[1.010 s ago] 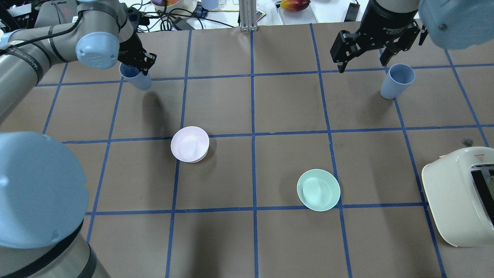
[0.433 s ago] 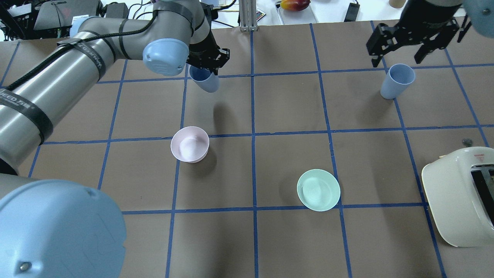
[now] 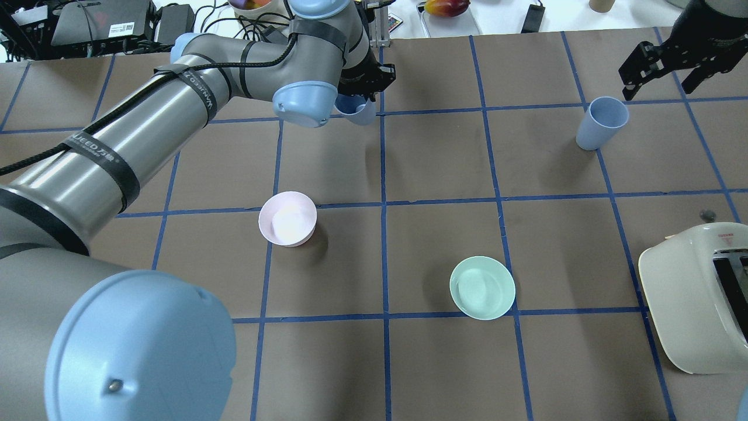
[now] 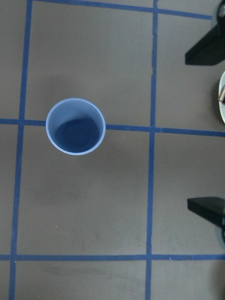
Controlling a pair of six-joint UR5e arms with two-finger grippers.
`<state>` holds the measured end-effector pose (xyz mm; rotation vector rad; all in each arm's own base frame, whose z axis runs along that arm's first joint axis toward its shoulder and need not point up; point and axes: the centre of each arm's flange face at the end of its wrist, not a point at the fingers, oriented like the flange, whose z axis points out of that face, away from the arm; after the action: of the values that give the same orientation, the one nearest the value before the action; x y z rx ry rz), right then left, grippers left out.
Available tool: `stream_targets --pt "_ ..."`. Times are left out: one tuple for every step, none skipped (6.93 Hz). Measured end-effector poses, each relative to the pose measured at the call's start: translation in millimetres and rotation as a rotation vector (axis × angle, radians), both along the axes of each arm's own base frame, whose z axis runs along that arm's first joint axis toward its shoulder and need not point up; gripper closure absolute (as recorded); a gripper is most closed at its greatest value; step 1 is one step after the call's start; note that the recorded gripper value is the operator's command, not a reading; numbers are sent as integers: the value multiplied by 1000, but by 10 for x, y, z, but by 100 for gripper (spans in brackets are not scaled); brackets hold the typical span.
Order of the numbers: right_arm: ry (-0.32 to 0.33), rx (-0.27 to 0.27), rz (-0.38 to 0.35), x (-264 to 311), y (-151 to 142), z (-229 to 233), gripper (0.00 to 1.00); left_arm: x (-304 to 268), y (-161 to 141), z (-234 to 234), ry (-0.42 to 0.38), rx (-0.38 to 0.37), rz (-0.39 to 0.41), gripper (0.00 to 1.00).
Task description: Stack blue cups with both arms
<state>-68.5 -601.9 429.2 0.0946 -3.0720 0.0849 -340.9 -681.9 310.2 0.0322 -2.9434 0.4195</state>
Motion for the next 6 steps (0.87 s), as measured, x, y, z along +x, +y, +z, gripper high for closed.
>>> stream_targets --pt "6 -1 12 -156 -230 -162 0 -101 -145 -33 -2 -2 -4 100" --pt "4 5 22 -318 -472 -312 0 -179 -267 -94 -4 -4 -8 100" --pt "-1 14 26 -474 -723 -484 0 -230 -365 -208 -7 1 -7 77" --pt "-6 24 28 -570 -906 -658 0 -259 -417 -339 -11 12 -3 1" --pt "-19 38 29 -616 -1024 -838 0 -276 -441 -437 -13 24 0 0" --pt "-42 48 31 -623 -1088 -986 0 -283 -450 -493 -12 36 14 0"
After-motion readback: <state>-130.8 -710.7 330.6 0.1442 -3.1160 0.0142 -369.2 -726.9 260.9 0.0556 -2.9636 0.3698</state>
